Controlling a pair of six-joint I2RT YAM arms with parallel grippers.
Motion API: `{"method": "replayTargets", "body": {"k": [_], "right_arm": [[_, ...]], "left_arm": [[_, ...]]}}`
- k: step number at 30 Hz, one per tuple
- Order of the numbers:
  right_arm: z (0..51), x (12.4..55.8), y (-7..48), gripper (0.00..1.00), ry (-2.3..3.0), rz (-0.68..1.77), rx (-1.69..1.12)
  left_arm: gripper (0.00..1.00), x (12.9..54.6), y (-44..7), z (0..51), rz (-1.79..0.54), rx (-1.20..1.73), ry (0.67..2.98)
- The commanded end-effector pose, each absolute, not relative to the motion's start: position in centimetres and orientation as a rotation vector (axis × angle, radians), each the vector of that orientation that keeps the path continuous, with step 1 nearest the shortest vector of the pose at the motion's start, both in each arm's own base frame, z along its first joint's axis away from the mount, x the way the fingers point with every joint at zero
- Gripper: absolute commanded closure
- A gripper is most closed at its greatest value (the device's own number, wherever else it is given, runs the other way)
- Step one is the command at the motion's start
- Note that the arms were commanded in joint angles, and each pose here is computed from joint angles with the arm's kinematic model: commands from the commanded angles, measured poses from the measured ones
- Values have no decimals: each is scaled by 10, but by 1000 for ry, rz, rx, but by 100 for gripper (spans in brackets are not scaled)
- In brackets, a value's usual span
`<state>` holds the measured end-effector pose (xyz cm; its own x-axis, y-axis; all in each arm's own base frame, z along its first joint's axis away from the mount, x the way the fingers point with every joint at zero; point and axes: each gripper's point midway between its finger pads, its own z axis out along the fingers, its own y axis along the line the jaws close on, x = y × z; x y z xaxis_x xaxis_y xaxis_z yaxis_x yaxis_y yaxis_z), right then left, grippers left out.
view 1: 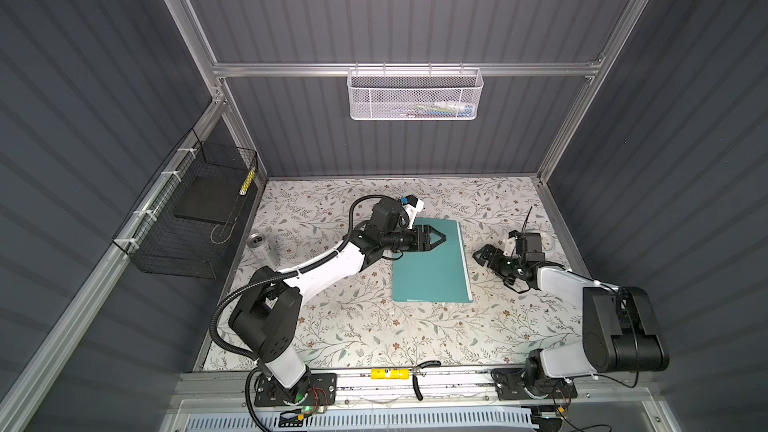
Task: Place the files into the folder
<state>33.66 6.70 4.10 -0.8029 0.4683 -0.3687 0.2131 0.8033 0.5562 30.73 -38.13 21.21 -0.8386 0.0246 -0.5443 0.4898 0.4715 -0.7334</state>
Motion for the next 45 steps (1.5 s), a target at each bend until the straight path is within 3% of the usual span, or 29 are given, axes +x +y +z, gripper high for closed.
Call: {"method": "replayTargets", "body": {"k": [1,3,5,11,15,20,26,31,36,39,41,45], "right_arm": [[46,338,83,5,2511,723,443],[55,337,89,5,2514,704,380],[64,336,96,3,2518,672,310],[98,338,117,1,2470,645,167],[130,339,131,1,2395,619,72],[176,340,139,1,2270,603,21],[210,348,135,1,2154,571,20],[195,356,108,1,2186,357,62],[193,353,66,1,2073,135,107],[190,353,24,1,2010,-24,220],[188,350,-6,1,1951,-143,292],[186,351,-47,1,1801,-214,364]], "left_arm": [[30,317,-354,206,-1112,442,2274],[26,330,-322,194,-843,392,2290],[16,341,-285,189,-607,322,2263],[5,349,-197,197,-168,187,2005],[1,350,-131,211,66,49,1798],[1,357,-44,189,246,-128,1799],[0,373,1,126,488,-131,1868],[1,401,3,100,411,-127,1900],[0,390,18,87,296,-190,1852],[0,394,19,84,282,-170,1800],[0,398,17,73,250,-175,1912],[0,411,17,72,264,-159,1917]]}}
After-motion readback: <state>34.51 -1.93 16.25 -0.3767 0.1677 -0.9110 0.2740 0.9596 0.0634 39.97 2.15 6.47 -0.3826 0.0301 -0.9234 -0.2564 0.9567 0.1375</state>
